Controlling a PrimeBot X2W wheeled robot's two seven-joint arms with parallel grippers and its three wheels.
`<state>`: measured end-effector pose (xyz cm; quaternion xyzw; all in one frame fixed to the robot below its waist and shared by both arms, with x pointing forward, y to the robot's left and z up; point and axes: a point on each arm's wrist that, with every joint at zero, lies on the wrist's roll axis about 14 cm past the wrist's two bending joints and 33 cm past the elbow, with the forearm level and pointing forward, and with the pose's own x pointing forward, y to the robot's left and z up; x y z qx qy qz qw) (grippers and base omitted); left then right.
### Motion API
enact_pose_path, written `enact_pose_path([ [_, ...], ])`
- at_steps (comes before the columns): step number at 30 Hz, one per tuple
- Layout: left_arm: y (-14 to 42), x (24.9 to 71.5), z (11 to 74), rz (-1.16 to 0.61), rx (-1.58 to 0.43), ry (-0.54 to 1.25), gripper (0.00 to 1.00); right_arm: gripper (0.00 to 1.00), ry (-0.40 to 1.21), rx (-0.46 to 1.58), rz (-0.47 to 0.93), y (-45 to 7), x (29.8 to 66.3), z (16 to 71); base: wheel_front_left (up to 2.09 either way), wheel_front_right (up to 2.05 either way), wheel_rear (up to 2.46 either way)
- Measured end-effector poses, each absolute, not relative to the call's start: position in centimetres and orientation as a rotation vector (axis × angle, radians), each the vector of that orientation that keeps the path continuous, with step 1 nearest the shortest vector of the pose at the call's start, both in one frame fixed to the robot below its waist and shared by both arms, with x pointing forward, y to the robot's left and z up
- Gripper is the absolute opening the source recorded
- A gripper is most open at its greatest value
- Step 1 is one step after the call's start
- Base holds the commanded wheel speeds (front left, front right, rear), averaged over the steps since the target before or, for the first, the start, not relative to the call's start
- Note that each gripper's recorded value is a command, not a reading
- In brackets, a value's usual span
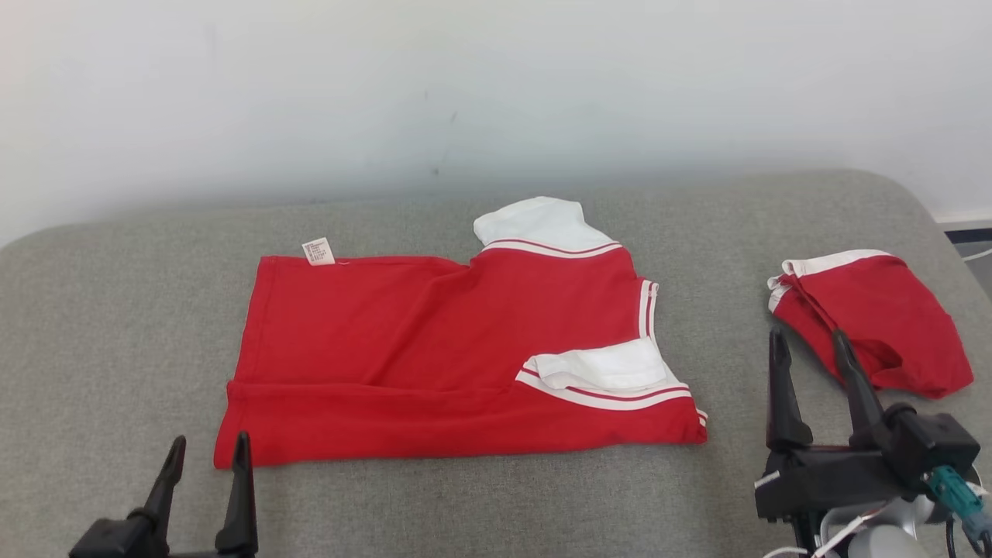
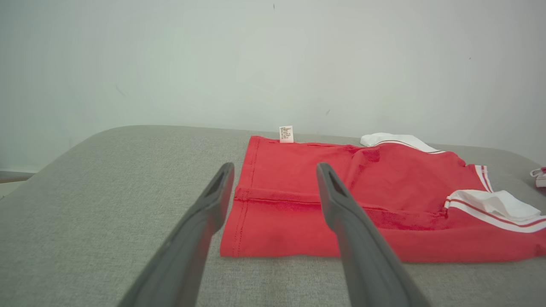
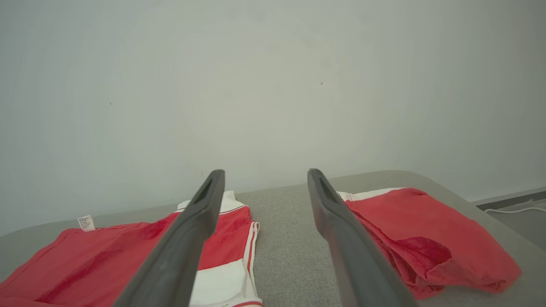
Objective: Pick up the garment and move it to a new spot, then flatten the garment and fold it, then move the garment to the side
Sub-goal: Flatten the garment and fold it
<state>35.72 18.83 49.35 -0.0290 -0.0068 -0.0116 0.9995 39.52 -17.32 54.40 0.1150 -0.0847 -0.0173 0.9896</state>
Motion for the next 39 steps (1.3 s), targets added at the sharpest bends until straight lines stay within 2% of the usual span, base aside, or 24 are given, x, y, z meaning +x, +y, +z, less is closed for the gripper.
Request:
enact_pose_path([
  [7,17.9,34.1,50.2,-0.052,-0.057,-0.044,1.0,1.0,-0.162,0.228,-0.074,-18.2,37.4,53.8,0.0,0.0,0.0],
  [26,17.6,33.7,51.3,-0.064,-0.039,-0.079,1.0,1.0,-0.174,0.196,-0.083,-18.1,37.5,54.0,0.0,0.0,0.0],
  [33,17.2,33.9,50.9,-0.073,-0.043,-0.068,1.0,1.0,0.0,0.194,-0.102,-18.2,37.8,49.0,0.0,0.0,0.0],
  [39,17.2,34.0,50.7,-0.073,-0.046,-0.06,1.0,1.0,0.15,0.215,-0.084,-17.2,39.5,45.9,0.0,0.0,0.0],
])
